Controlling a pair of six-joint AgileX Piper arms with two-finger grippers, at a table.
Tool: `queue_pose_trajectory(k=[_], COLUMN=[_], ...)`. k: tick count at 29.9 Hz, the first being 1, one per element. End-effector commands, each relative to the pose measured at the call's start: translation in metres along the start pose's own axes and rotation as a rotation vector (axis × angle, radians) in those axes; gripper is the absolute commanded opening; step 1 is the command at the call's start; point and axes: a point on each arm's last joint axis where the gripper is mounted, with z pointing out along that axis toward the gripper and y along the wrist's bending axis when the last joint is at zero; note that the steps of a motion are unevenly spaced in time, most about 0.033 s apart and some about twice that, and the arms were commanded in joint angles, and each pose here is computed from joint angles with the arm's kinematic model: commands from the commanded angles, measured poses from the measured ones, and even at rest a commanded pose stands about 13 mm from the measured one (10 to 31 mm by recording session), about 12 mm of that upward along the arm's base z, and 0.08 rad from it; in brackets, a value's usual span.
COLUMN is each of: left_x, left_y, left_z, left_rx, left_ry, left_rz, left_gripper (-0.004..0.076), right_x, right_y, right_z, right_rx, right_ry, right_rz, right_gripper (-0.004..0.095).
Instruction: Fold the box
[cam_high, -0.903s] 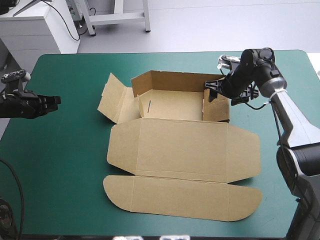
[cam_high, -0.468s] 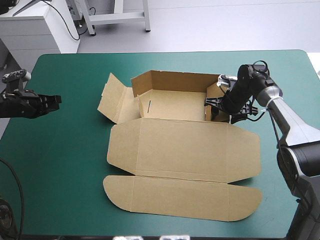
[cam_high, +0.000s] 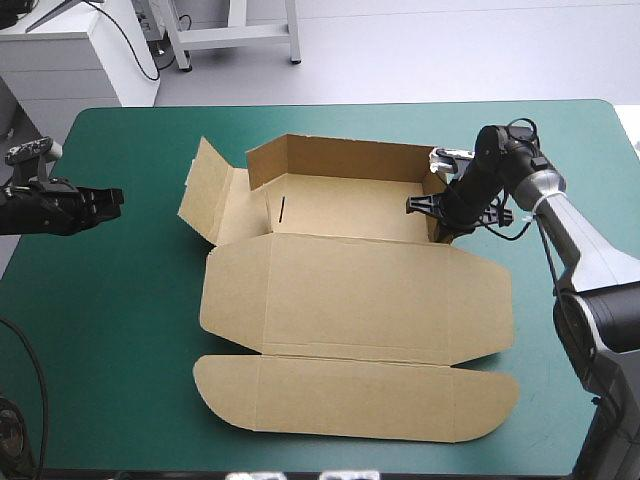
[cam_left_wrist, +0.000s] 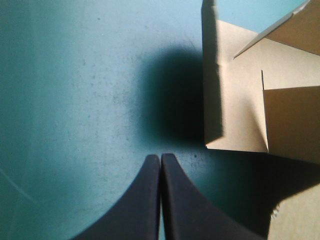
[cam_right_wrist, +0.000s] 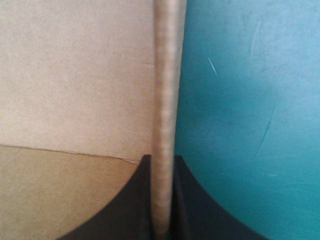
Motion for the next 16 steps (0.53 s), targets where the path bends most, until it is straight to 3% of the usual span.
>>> queue_pose_trajectory(k=[1,7,16], left_x=[-0.009,-0.011,-0.02], left_y=[-0.011,-0.011,0.002], left_z=[-0.015,-0.013,-0.003], left_rx=[0.015,0.03,-0.01], left_ry=[-0.09,-0.101,-0.165], left_rz=[0.004,-0.024,-0.074], left_gripper=[-0.0008,-0.0008,-0.0009], right_x=[0.002,0.011,0.059], right_y=[0.013,0.015,0.019], right_z=[-0.053,-0.107,-0.175], right_rx=[-0.056,-0.062,-0.073], right_ry=[-0.123,-0.272,-0.435], right_rz=[-0.058,-0.106,-0.225], right_gripper=[-0.001,-0.0014,-0.0014])
